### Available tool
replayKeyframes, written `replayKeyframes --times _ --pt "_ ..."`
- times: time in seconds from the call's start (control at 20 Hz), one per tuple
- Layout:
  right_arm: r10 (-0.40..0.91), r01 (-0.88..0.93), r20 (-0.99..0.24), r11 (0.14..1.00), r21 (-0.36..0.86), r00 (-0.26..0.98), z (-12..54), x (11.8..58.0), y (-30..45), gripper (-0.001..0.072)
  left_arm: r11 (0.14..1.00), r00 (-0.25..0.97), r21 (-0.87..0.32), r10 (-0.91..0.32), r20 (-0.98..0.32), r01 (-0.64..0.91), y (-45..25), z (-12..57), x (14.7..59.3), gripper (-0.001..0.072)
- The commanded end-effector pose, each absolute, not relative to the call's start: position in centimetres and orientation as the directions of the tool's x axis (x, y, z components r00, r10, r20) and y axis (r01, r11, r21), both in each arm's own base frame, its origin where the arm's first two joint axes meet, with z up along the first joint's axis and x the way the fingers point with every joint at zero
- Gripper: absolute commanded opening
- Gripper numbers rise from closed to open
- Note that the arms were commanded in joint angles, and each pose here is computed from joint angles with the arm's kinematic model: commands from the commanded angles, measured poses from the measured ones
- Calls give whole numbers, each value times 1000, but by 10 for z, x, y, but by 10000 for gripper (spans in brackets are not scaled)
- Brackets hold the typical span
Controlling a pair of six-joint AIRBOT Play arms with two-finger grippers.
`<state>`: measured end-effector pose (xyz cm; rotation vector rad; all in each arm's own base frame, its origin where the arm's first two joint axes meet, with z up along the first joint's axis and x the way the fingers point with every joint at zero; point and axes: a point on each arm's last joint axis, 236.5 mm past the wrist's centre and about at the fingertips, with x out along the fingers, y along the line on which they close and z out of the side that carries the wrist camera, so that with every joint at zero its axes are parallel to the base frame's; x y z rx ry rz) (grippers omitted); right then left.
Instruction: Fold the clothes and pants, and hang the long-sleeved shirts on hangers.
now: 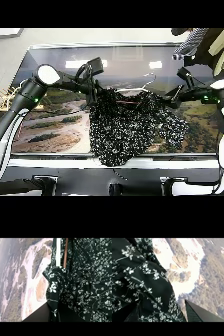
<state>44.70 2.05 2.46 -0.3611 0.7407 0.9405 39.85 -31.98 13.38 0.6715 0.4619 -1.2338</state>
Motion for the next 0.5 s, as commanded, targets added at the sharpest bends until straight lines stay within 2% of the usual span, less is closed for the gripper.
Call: replayKeyframes --times 0.0,0.15,0.25,0.35,0.45 --pt "628 -837 -689 544 57 362 16 451 28 602 181 278 213 -707 -651 960 -321 135 398 18" --pt "635 -860 -696 508 49 336 7 454 45 590 181 278 213 -707 -651 960 -321 135 398 19" --pt "626 -864 -703 502 32 337 3 457 52 477 181 277 213 -707 -651 960 -321 135 398 19" --pt "629 -864 -700 501 34 337 2 458 55 454 181 277 213 -707 -651 960 -321 135 398 19" --pt "626 -867 -706 497 35 331 1 457 54 351 181 277 213 -707 -651 960 -321 135 398 19"
